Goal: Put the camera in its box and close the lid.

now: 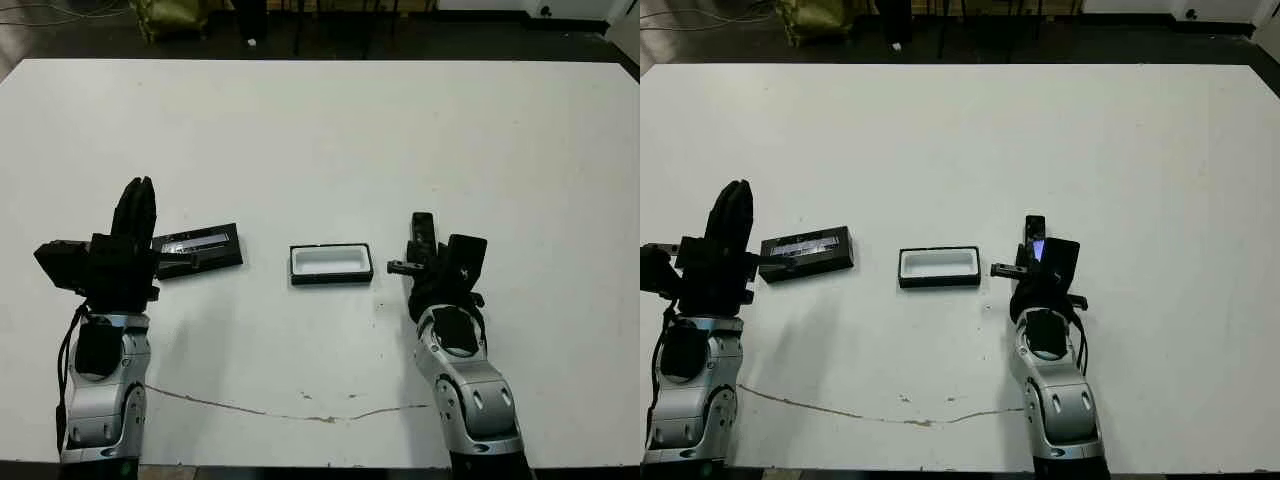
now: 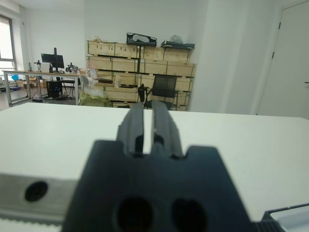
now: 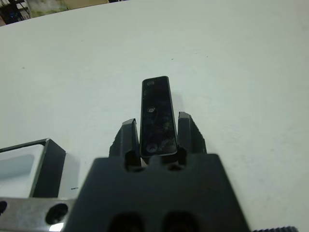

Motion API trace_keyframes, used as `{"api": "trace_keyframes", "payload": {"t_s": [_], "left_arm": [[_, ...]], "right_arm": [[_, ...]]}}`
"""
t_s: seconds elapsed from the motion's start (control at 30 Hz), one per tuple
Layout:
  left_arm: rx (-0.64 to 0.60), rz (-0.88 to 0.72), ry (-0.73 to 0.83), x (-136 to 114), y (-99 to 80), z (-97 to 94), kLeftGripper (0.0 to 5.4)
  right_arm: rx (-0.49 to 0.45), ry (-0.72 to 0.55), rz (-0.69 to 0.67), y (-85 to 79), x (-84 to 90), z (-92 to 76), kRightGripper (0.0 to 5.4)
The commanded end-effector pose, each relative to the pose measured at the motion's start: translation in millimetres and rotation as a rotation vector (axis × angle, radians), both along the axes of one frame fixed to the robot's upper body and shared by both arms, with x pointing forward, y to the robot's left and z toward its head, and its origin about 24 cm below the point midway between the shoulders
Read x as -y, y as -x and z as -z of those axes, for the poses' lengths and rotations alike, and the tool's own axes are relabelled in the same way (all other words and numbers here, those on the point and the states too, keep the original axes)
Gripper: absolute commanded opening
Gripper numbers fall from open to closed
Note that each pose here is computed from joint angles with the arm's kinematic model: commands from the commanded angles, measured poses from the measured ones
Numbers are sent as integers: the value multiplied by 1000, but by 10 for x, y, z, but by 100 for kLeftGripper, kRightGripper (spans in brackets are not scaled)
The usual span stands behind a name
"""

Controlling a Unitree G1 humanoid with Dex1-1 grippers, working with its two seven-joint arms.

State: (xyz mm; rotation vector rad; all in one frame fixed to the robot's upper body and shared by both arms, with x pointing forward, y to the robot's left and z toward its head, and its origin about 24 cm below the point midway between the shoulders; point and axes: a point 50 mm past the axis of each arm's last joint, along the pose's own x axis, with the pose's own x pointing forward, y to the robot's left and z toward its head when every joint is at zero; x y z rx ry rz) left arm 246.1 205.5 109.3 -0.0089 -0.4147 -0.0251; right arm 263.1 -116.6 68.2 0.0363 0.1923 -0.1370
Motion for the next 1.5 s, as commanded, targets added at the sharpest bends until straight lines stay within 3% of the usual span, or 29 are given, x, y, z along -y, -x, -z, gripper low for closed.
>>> {"api": "trace_keyframes", "payload": {"t_s": [0.03,0.3,0.47,0.83,1.0,1.17,1.37,1.5], "left_arm": [[-45,-9,-3,-15,22,74,0],[-43,-6,3,-5,25,81,0],[-42,-3,6,-16,16,101,0],[-43,-2,-1,-10,24,120,0],[-47,-8,2,-2,34,120,0],[-47,-11,-11,-5,31,115,0],[-49,-12,-4,-7,29,118,0],[-52,-13,-5,-9,33,121,0]], "right_arm": [[3,9,26,39,3,13,35],[130,85,20,37,155,-124,35],[187,96,-37,18,355,-324,35],[336,67,-487,-61,676,-810,35],[285,77,-690,-234,791,-982,35],[204,144,-882,-477,855,-1051,35],[129,252,-1136,-712,835,-1080,34],[5,303,-1261,-842,749,-1109,34]]}}
